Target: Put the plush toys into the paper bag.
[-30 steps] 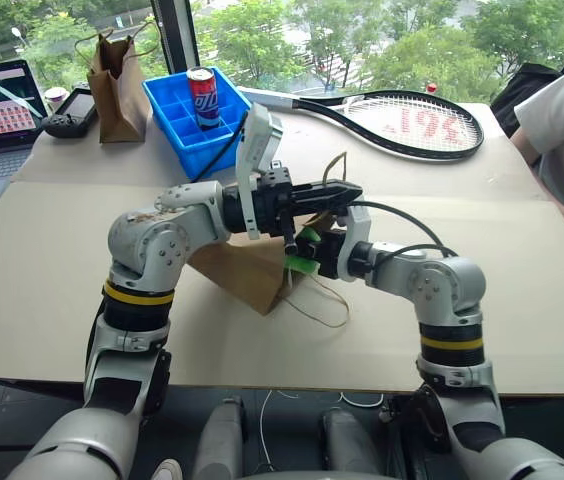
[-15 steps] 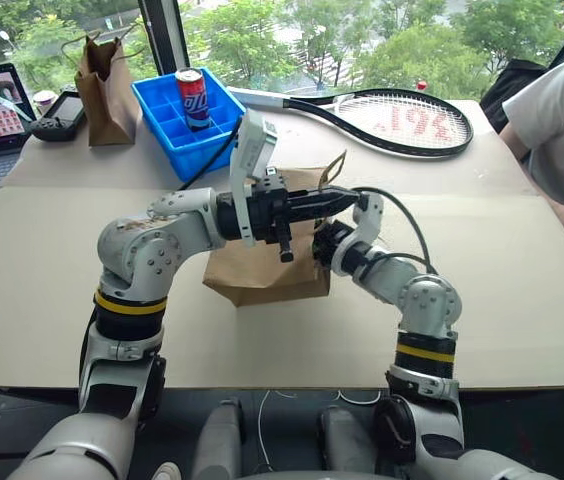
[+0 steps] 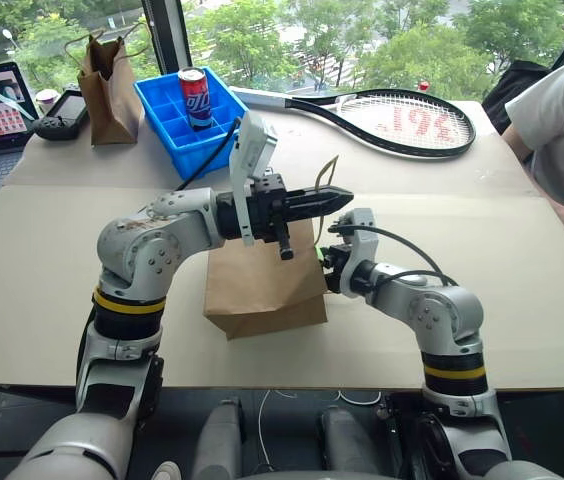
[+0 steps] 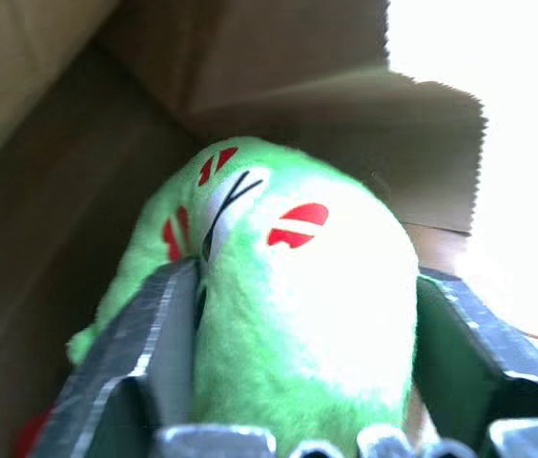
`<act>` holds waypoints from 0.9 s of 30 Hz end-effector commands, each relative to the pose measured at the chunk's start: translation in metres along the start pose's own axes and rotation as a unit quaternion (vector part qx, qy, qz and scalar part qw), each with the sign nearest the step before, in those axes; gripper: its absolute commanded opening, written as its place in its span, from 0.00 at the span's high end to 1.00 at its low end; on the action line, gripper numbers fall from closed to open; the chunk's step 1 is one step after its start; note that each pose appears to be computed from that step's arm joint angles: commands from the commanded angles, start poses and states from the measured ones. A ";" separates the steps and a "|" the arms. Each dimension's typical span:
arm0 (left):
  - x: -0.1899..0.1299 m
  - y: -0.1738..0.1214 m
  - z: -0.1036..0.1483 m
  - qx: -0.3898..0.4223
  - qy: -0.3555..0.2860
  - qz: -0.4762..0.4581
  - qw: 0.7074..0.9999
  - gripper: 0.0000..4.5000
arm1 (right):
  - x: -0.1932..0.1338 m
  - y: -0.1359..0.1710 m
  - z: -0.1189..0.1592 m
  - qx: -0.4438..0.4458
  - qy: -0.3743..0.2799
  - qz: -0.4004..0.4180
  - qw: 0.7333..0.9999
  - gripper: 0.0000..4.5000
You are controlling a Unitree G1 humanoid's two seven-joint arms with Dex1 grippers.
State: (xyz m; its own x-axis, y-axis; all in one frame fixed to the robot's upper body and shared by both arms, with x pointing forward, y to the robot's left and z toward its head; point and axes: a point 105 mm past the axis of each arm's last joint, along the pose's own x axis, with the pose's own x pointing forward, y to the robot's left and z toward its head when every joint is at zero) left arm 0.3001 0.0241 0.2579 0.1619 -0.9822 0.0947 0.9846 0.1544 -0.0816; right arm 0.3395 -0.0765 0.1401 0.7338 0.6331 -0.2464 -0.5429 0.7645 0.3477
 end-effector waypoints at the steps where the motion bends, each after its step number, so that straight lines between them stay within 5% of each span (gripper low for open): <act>1: 0.000 -0.005 0.009 0.022 -0.011 -0.012 1.000 1.00 | -0.024 -0.004 0.027 0.002 -0.041 0.009 0.999 0.11; 9: -0.006 -0.002 0.012 0.029 -0.008 -0.004 1.000 1.00 | -0.090 -0.067 0.035 0.064 -0.066 -0.084 0.992 0.11; 13: -0.009 0.000 0.014 0.032 -0.009 -0.001 0.999 1.00 | -0.109 -0.079 -0.003 0.131 -0.029 -0.102 0.986 0.11; 18: -0.010 0.000 0.015 0.034 -0.007 -0.002 0.999 1.00 | -0.103 -0.081 -0.031 0.190 -0.017 -0.109 0.976 0.11; 27: -0.010 0.001 0.016 0.038 -0.007 0.001 0.999 1.00 | -0.066 -0.057 -0.043 0.260 -0.023 -0.054 0.964 0.11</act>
State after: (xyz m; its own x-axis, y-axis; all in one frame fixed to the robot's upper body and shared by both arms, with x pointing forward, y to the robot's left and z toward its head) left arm 0.3036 0.0356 0.2590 0.1739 -0.9815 0.0806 0.9838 0.1694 -0.0590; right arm 0.3028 -0.1705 0.0995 0.8208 0.4990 -0.2779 -0.1746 0.6825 0.7098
